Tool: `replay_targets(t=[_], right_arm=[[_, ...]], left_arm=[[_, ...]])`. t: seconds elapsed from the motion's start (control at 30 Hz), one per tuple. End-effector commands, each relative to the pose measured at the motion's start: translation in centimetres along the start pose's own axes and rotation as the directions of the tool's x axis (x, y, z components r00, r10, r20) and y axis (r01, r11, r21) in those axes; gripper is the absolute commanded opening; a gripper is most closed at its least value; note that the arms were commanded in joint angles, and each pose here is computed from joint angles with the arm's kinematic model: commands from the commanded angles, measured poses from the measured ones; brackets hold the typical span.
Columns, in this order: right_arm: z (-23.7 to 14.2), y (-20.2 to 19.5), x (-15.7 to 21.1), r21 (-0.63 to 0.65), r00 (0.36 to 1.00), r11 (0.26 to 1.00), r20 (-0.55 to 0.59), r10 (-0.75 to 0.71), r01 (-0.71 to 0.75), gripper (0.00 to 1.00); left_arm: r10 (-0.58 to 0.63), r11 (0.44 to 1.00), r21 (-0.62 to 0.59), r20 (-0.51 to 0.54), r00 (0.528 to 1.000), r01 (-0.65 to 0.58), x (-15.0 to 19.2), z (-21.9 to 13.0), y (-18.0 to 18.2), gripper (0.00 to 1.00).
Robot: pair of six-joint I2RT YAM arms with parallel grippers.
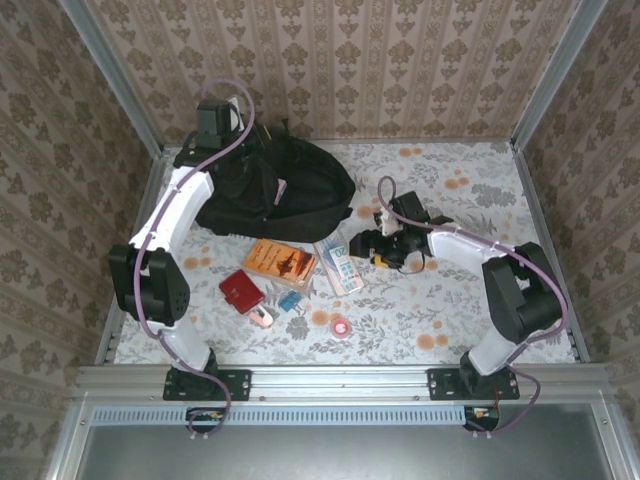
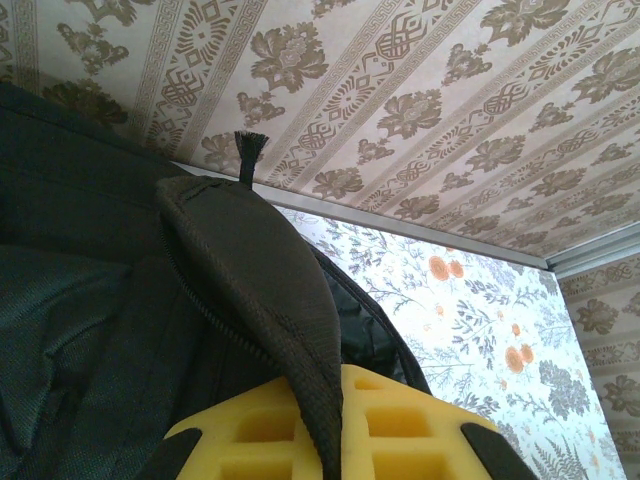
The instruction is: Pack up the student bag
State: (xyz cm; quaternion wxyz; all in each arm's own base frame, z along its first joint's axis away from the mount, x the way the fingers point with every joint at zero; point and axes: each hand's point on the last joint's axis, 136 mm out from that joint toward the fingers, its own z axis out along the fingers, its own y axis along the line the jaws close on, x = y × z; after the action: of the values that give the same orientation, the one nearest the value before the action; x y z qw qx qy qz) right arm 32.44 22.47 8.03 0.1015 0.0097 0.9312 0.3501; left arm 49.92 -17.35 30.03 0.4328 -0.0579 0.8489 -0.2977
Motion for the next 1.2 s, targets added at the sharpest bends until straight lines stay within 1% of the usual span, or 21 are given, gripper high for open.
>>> replay_targets(t=[0.0, 0.13, 0.37, 0.6, 0.77, 0.9, 1.17], right_arm=[[1.8, -1.5, -0.3, 0.07, 0.999, 0.998, -0.052, 0.002, 0.001, 0.82], [3.7, -1.6, -0.4, 0.062, 0.997, 0.998, -0.082, 0.014, -0.009, 0.82], [6.3, -0.4, 1.5, 0.036, 0.989, 0.999, -0.146, -0.002, 0.007, 0.82], [6.7, 2.8, 2.3, -0.094, 0.99, 0.995, -0.135, 0.033, -0.046, 0.82], [7.3, 4.4, 1.8, -0.211, 0.984, 0.965, -0.114, 0.136, -0.158, 0.81], [7.9, 5.5, 0.7, -0.29, 0.971, 0.927, -0.085, 0.223, -0.238, 0.77], [8.9, 7.5, -0.7, -0.364, 0.959, 0.89, -0.036, 0.283, -0.276, 0.65]], left_arm=[[0.018, 0.999, 0.05, 0.087, 0.996, -0.022, -2.3, -2.3, -2.0, 0.0], [0.019, 0.998, 0.05, 0.087, 0.996, -0.023, -2.4, -2.3, -2.1, 0.0], [0.011, 0.998, 0.059, 0.082, 0.997, -0.016, -2.3, -2.1, -2.2, 0.0], [0.012, 0.998, 0.061, 0.084, 0.996, -0.018, -2.4, -2.3, -2.2, 0.0], [0.012, 0.998, 0.059, 0.082, 0.997, -0.017, -2.2, -2.2, -2.2, 0.0], [0.018, 0.998, 0.057, 0.08, 0.997, -0.022, -2.1, -2.1, -2.3, 0.0], [0.025, 0.998, 0.052, 0.078, 0.997, -0.029, -1.9, -2.0, -2.3, 0.0]])
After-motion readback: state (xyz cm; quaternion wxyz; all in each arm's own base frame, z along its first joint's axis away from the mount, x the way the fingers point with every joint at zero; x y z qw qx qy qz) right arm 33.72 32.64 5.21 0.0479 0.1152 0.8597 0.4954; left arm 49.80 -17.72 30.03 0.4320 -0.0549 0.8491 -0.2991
